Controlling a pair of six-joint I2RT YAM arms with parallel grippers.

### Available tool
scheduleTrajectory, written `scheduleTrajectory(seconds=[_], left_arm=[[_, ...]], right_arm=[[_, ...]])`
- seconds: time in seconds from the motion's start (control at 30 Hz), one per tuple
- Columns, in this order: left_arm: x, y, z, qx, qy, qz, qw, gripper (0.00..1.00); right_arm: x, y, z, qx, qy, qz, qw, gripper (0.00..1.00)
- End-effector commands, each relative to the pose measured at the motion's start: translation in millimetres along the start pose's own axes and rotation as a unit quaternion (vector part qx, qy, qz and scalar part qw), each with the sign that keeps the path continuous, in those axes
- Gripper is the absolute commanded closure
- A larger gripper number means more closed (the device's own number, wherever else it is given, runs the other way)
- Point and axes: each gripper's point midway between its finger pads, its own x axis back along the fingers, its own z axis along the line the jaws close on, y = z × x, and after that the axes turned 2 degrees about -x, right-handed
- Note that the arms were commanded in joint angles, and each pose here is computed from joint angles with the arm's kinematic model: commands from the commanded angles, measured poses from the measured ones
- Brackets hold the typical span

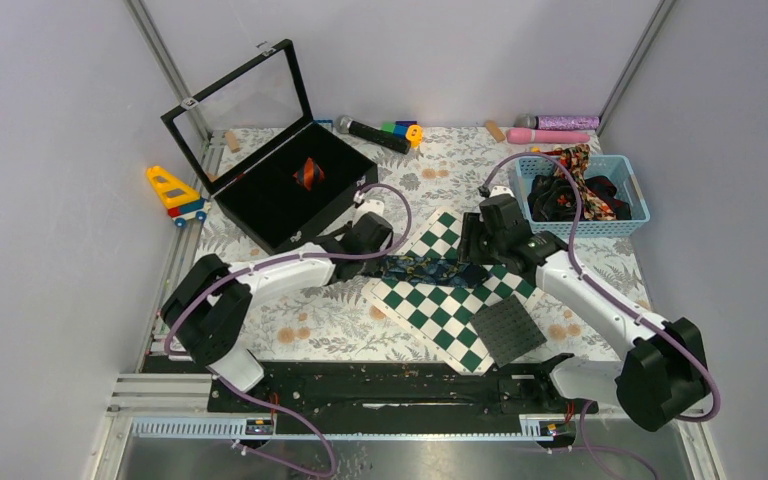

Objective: Roll the ties
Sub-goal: Roll the tie at the center of the board.

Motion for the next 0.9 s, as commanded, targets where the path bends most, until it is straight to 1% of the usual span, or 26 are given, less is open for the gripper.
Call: scheduleTrajectory(seconds=[0.0,0.27,0.53,0.87], left_arm=[[2,20,7,-0.032,0.057,-0.028,0.997,0.68],[0,19,5,-0.085,0.122,-0.026,0.988,0.69],[-2,19,-4,-0.142,0.163,-0.024,0.976,0.69],[-11,14,-13,-0.211,0.211,-0.012,0.954,0.69]], right_arm=[[14,9,2,-0.005,0.009,-0.019,1.0,0.46],[39,23,6,-0.011,0.025,-0.054,0.998,0.46],[82,47,12,-0.03,0.053,-0.122,0.991,0.45],[130,71,11,-0.038,0.067,-0.193,0.978,0.43]])
